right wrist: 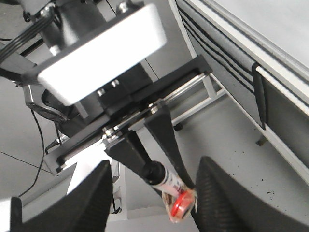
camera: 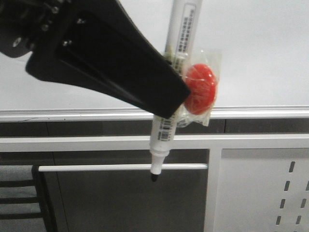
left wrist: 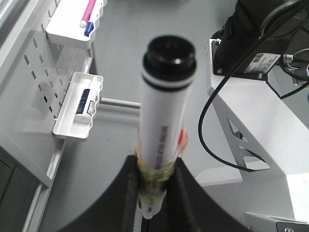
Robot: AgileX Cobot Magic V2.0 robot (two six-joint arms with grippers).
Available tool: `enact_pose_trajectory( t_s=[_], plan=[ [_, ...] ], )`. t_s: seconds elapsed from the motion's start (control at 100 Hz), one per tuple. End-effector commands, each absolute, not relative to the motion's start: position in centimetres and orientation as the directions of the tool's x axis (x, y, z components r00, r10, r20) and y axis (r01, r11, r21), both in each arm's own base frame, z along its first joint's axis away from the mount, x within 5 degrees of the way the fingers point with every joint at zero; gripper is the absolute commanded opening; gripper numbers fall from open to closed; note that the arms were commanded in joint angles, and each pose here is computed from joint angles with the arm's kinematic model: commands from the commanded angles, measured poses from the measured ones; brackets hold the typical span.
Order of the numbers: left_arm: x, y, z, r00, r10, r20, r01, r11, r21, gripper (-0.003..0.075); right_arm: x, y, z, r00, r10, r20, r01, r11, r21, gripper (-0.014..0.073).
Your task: Write number 1 on whiteboard
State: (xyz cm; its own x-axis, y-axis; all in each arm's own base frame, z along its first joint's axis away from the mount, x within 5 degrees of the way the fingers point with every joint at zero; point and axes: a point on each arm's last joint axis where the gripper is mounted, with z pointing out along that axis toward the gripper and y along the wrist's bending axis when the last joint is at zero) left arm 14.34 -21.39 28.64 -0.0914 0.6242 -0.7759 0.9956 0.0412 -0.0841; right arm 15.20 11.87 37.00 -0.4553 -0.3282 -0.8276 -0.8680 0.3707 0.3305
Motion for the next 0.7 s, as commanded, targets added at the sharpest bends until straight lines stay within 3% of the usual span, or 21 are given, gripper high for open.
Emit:
enact_pose_trajectory(
  t_s=[0.0,0.36,0.69],
  plan=[
    [14.2,-21.8,30.3,-0.097,0.579,-0.81,0.995,0.037,-0.093,-0.002,15.6,12.3,38.4,-0.424,-0.291,-0.858,-0.88,0.355,0.314,0.0351],
    [14.7,-21.1,29.5,-0.093,0.684,-0.724,0.995,0.083,-0.05,-0.002,17.0,12.7,39.0,-0.439,-0.392,-0.809,-0.882,0.36,0.304,0.0342],
    [15.8,-21.0,31.5,-0.075,0.71,-0.7,0.99,0.136,0.031,-0.002,17.9,14.9,38.5,-0.453,-0.483,-0.75,-0.886,0.334,0.32,0.0342]
  ],
)
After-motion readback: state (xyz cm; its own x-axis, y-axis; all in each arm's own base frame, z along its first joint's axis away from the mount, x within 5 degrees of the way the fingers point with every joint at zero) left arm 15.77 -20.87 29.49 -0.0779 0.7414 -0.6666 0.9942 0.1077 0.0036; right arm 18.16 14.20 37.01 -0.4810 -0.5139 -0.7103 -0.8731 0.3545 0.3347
